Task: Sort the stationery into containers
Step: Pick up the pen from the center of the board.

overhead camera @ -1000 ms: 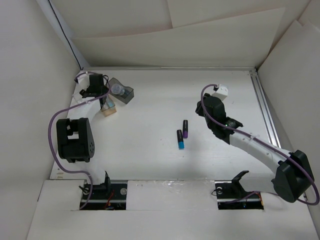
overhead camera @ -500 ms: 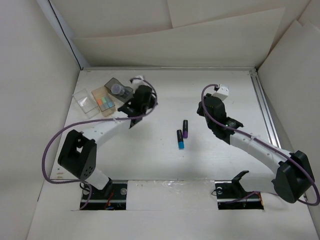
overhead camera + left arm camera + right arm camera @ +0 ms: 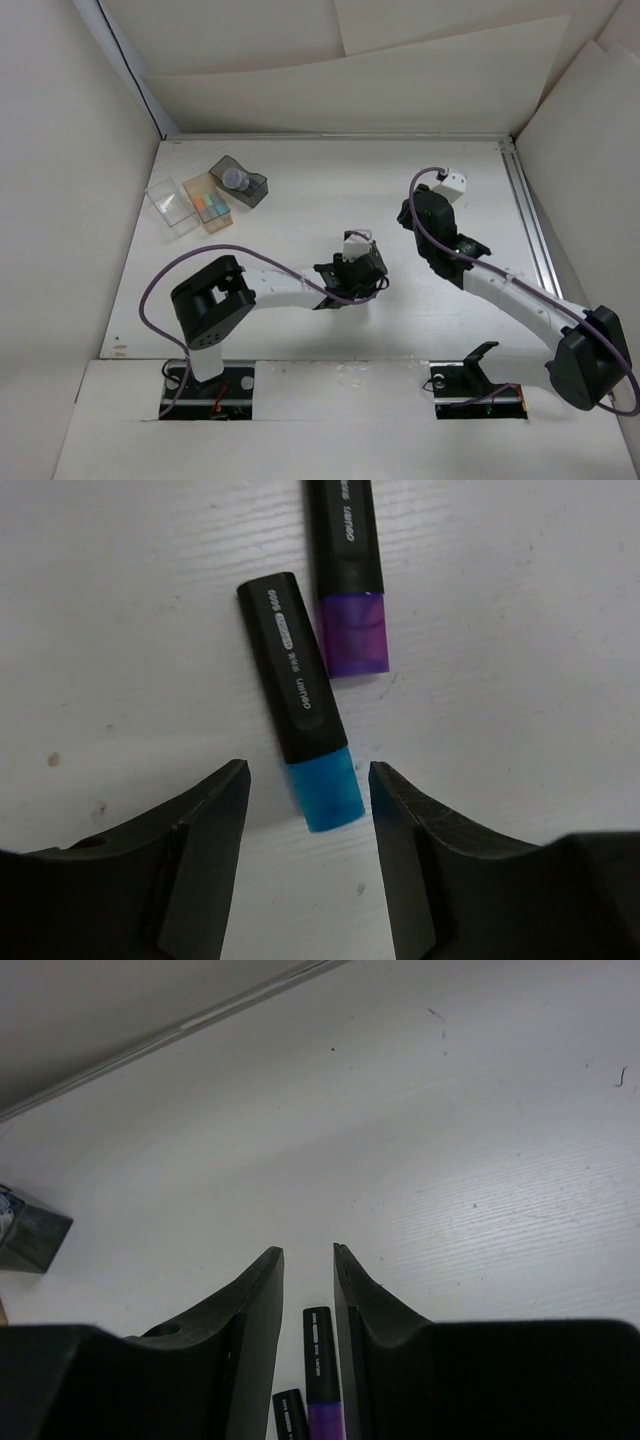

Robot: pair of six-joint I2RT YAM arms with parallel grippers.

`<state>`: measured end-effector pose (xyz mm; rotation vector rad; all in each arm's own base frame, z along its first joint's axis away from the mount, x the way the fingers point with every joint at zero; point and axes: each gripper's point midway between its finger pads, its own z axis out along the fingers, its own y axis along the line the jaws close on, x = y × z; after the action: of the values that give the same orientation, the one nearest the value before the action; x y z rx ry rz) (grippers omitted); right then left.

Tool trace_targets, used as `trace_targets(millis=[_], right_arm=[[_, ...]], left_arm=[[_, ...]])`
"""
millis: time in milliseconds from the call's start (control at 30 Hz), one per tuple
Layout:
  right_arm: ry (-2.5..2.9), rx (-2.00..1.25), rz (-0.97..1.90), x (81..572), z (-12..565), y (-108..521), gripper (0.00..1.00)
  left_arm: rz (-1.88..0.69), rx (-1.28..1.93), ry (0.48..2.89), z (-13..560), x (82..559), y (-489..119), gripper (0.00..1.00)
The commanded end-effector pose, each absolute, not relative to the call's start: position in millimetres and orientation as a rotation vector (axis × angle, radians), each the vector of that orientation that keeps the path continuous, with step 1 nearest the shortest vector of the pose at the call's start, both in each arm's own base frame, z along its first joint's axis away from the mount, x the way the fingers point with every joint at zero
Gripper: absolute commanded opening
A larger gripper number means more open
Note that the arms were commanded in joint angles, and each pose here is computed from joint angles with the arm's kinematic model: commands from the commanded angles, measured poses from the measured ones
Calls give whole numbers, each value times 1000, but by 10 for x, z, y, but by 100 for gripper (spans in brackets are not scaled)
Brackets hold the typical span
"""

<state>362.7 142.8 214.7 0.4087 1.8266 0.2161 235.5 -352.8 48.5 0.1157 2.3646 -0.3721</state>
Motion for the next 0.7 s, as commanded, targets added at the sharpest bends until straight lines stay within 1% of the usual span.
trace_targets(millis=[0, 33, 133, 300, 367, 500, 533, 567, 667], right_arm=[[1791, 432, 239, 3669, 2290, 1427, 33], [1791, 432, 239, 3669, 2290, 1427, 34], [1791, 432, 239, 3669, 2290, 1427, 34], [1799, 419, 256, 3665, 2284, 1462, 34], [1799, 419, 256, 3665, 2284, 1462, 34], [1799, 419, 256, 3665, 2284, 1462, 35], [1791, 421, 262, 3656, 2318, 1456, 35], [1791, 421, 262, 3656, 2318, 1456, 35], [1795, 416, 270, 3654, 2316, 1472, 35]], left_arm=[[-351, 56, 2319, 605, 2461, -3644, 49], [-365, 58, 2321, 621, 2472, -3704, 49], [-354, 73, 2323, 573, 2509, -3775, 51], [-270, 77, 2314, 473, 2584, -3738, 49], [-214, 81, 2318, 359, 2599, -3676, 41], [-118, 89, 2319, 249, 2631, -3579, 40], [-106, 86, 2311, 236, 2655, -3583, 38], [-106, 86, 2311, 236, 2655, -3583, 35], [-74, 47, 2299, 212, 2667, -3503, 21]])
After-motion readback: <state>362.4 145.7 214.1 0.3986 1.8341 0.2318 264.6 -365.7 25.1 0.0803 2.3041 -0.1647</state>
